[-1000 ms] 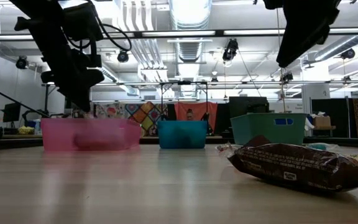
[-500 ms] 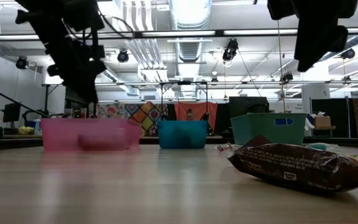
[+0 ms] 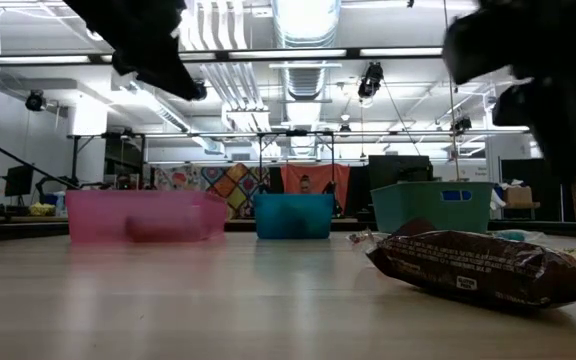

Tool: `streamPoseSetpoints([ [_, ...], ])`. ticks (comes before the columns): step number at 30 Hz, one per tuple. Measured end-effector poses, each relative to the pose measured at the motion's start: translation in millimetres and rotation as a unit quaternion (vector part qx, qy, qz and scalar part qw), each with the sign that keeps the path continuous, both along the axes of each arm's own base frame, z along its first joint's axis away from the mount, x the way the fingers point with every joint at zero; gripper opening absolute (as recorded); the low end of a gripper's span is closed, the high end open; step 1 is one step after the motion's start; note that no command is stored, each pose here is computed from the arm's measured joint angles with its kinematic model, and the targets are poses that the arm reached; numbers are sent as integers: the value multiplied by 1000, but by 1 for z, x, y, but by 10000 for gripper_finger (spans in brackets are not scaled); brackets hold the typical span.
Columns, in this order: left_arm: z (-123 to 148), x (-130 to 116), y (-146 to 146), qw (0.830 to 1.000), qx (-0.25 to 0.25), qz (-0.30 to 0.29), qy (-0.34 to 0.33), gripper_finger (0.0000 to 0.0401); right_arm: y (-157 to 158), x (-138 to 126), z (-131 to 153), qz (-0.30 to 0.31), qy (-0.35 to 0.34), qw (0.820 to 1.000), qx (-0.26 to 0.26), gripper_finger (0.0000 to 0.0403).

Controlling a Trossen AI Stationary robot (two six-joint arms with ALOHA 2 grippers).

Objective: Sort candy
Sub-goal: Put the yellow candy into the blue bin

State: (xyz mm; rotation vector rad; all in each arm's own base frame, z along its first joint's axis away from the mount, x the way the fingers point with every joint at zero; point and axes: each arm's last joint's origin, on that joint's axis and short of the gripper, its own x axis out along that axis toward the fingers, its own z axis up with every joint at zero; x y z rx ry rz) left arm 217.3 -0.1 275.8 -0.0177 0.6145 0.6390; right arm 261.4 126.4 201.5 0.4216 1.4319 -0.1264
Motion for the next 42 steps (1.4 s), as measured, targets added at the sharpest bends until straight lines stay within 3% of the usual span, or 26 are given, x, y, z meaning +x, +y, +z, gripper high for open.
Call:
streamPoseSetpoints([
  [3, 3, 0, -6, 1000, 3, -17, -2, 124, 14, -4, -9, 81, 8, 997, -8, 207],
  [6, 2, -1, -9, 1000, 3, -23, -1, 121, 25, -6, -18, 105, 20, 994, -16, 202],
  [13, -2, 1, -9, 1000, 4, -24, 8, 115, 44, -3, -37, 108, 0, 993, -44, 199],
  [22, -2, 1, -10, 1000, 4, -24, 8, 113, 46, 4, -59, 86, 3, 992, -88, 192],
  [26, -2, 1, -10, 1000, 4, -24, 8, 113, 46, 5, -61, 87, 7, 992, -90, 163],
  [37, -6, 4, -10, 1000, 5, -24, 17, 113, 46, 5, -61, 90, 4, 992, -88, 22],
  [42, -9, 6, -10, 999, 6, -24, 24, 113, 46, 4, -58, 90, 1, 992, -85, 10],
])
